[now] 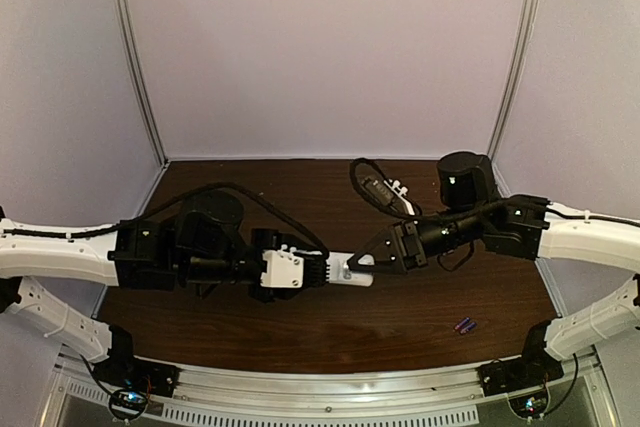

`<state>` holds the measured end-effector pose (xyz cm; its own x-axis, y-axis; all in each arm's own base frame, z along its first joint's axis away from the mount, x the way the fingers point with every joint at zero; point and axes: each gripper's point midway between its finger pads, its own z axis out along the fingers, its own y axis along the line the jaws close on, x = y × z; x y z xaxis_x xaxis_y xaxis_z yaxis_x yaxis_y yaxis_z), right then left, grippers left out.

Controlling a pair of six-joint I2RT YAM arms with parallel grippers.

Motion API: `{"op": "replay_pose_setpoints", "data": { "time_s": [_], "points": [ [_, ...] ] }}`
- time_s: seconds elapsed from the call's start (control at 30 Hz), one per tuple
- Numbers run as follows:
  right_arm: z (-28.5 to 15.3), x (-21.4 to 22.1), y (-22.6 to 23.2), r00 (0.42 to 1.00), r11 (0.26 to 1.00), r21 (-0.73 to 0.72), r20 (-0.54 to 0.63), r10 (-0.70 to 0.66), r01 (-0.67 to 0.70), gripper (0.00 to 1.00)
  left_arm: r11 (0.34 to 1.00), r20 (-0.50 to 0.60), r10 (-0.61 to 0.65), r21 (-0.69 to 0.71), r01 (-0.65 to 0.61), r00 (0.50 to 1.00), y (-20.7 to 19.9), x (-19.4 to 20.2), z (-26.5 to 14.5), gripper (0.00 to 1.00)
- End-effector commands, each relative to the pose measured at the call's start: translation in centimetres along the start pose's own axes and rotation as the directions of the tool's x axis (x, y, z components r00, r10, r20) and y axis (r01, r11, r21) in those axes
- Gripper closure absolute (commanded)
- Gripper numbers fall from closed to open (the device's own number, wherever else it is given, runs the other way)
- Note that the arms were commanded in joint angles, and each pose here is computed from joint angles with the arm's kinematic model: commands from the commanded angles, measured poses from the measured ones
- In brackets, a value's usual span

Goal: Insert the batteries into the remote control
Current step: Pass from the right arm to the left, then pass from the left arm to the right

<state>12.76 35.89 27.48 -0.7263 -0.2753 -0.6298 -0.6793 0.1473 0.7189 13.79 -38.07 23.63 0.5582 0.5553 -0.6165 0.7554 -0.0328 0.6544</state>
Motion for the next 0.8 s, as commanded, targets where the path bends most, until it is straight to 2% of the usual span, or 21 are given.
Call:
{"op": "replay_pose_setpoints", "data": {
  "time_s": [0.0,0.27,0.37,0.5,0.67,0.7,0.73,0.77],
  "points": [
    [0.9,1.4,-0.7,0.998,0.999,-0.029,-0.062,0.031,-0.033,0.44,0.999,0.068,0.039,0.004,-0.04,0.997,0.2,-1.4,-0.7,0.77],
    [2.0,3.1,-0.3,0.984,0.997,-0.063,-0.173,0.033,-0.045,0.53,0.991,0.034,0.118,0.06,-0.12,0.992,-0.9,-0.7,0.3,0.79],
    [2.4,3.9,-0.4,0.976,0.996,-0.068,-0.213,0.037,-0.052,0.6,0.986,0.027,0.15,0.069,-0.151,0.988,-1.0,-0.6,0.6,0.8],
    [2.6,4.4,-0.6,0.97,0.996,-0.066,-0.241,0.042,-0.059,0.78,0.98,0.022,0.179,0.08,-0.18,0.984,-1.1,-0.5,0.9,0.8],
    [2.8,4.7,-0.6,0.965,0.995,-0.077,-0.257,0.044,-0.066,0.84,0.978,0.019,0.187,0.086,-0.188,0.982,-1.3,-0.3,1.1,0.8],
    [2.8,4.6,-0.6,0.966,0.995,-0.08,-0.254,0.042,-0.065,0.87,0.978,0.019,0.187,0.086,-0.188,0.982,-1.4,-0.3,1.2,0.78],
    [2.8,4.6,-0.5,0.967,0.995,-0.081,-0.25,0.037,-0.059,0.9,0.981,0.014,0.18,0.076,-0.181,0.984,-1.2,-0.3,1.3,0.7],
    [2.8,4.4,-0.5,0.97,0.995,-0.08,-0.241,0.033,-0.053,0.93,0.987,-0.001,0.154,0.043,-0.154,0.988,-0.5,-0.2,1.5,0.59]
  ]
}}
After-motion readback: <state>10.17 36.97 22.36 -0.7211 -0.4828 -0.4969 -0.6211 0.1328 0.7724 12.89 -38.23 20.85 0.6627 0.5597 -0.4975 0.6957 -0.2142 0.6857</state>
